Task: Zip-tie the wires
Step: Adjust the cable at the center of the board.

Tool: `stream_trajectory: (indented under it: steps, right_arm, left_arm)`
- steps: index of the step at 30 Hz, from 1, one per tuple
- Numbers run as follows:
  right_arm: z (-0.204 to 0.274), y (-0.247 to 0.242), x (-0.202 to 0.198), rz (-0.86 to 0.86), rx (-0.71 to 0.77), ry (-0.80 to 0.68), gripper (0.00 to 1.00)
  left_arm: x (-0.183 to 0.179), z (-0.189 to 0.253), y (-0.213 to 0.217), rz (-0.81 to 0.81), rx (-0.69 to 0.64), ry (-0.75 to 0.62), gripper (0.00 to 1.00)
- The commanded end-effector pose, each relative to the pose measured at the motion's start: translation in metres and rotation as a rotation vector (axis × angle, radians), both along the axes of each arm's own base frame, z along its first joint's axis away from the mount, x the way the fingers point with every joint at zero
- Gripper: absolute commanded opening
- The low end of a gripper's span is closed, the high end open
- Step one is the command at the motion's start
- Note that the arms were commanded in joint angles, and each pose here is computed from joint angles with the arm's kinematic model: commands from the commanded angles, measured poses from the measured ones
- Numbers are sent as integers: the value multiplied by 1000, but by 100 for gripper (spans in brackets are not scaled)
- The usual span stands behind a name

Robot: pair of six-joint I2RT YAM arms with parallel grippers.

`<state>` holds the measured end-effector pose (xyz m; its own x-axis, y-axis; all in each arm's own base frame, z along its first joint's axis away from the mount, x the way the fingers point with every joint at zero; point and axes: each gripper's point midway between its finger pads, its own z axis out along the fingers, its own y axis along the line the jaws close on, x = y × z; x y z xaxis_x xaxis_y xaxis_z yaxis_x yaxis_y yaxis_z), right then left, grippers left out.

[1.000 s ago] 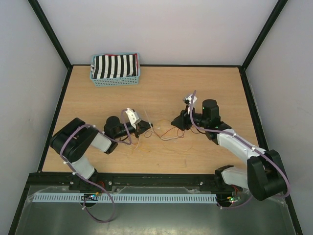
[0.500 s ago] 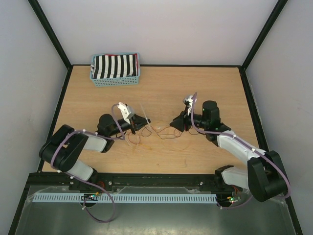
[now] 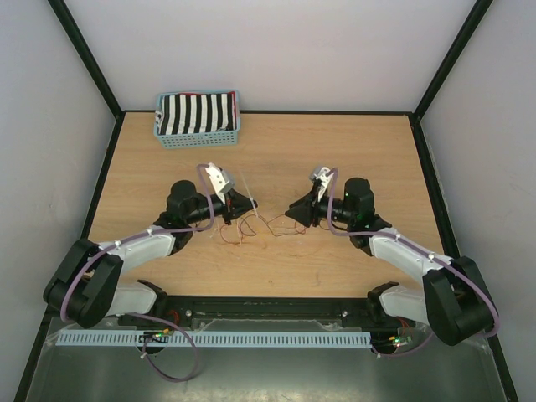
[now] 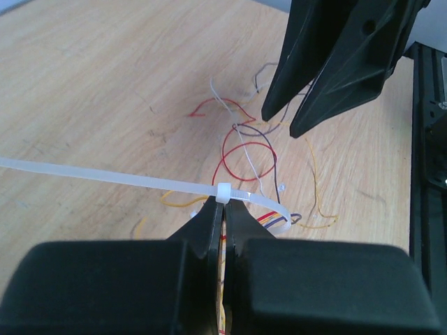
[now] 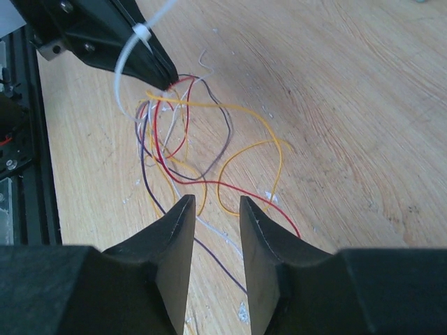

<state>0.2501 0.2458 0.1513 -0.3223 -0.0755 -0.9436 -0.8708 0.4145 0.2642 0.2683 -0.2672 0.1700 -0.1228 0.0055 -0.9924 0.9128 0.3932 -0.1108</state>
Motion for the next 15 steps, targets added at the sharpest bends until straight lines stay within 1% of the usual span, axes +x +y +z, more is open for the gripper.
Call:
stream_trajectory:
  steps: [1,7,10,12,15]
  right_arm:
    - [11,9,-2,43,19,-103,41]
    - [14,9,3,36,15,-168,41]
    - [18,15,-4,84,43,-173,36]
    - [18,21,-10,120,43,-182,33]
    - [13,28,-21,164,37,-196,30]
  left_arm:
    - [-3,6,-2,-22,20,25,0]
    - [-4,5,-3,-33,33,40,0]
    - [-3,5,-3,-32,35,44,0]
    - [-3,5,-3,-32,36,52,0]
    - [-2,6,-3,-29,36,64,0]
